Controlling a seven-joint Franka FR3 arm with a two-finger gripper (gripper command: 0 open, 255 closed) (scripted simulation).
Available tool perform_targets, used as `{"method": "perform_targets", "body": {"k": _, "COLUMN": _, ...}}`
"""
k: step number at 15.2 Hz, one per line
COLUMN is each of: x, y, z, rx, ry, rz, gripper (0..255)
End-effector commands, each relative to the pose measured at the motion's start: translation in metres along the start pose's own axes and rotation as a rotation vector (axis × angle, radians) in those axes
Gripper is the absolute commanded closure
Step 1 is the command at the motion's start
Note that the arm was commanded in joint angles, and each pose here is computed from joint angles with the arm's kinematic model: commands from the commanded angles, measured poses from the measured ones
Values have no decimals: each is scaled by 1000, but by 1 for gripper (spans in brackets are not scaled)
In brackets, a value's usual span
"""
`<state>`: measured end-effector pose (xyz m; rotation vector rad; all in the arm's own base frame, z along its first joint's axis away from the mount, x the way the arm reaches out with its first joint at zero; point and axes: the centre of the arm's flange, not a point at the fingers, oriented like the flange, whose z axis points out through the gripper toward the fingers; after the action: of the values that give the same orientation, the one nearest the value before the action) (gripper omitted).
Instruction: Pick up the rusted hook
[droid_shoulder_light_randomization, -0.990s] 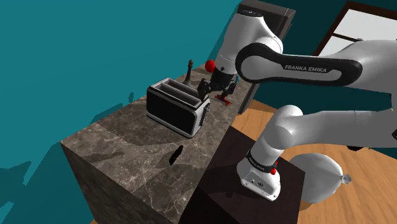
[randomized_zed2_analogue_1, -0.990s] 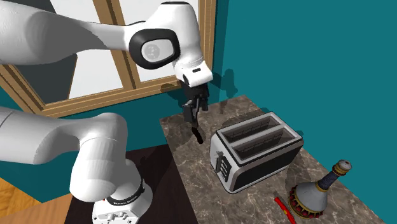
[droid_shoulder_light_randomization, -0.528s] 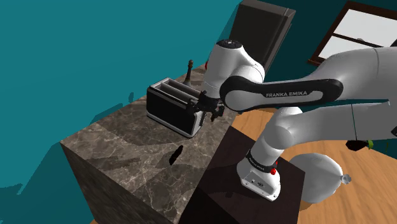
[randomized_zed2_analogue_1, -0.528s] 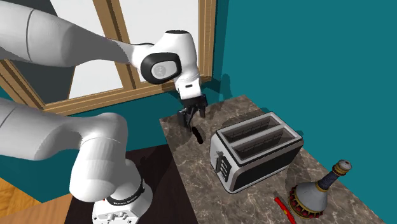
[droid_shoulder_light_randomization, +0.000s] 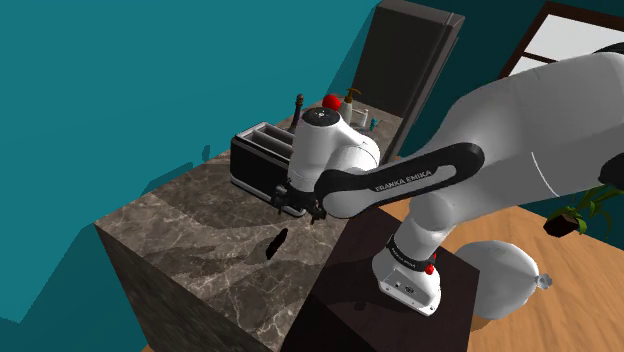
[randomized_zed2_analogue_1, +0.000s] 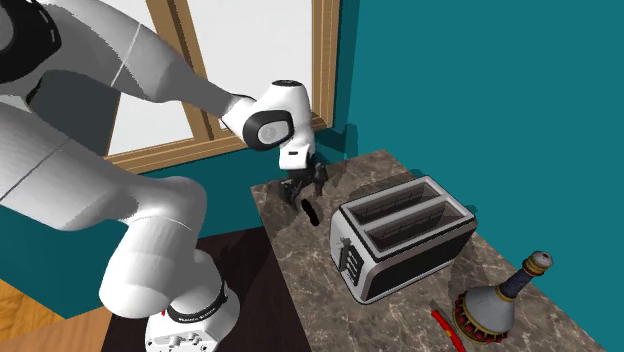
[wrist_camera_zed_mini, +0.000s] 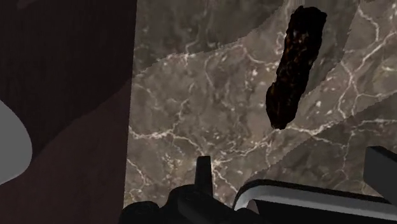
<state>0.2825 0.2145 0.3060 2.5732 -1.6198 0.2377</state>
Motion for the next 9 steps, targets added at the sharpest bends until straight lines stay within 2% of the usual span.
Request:
{"method": "perform_targets", "body": {"k": 1, "x": -14, "y": -14, "z": 20, "rx": -7, "ry": -8, "rz": 72, "gripper": 0}}
{"method": "perform_targets", "body": {"k": 4, "x": -33, "y": -34, "z": 49, "rx": -21, "ry": -13, "rz": 173, "gripper": 0}}
{"method": "perform_targets", "body": {"k": 9, "x": -38, "y": -35, "z": 73, "rx": -22, "ry": -14, "rz": 183, "gripper": 0}}
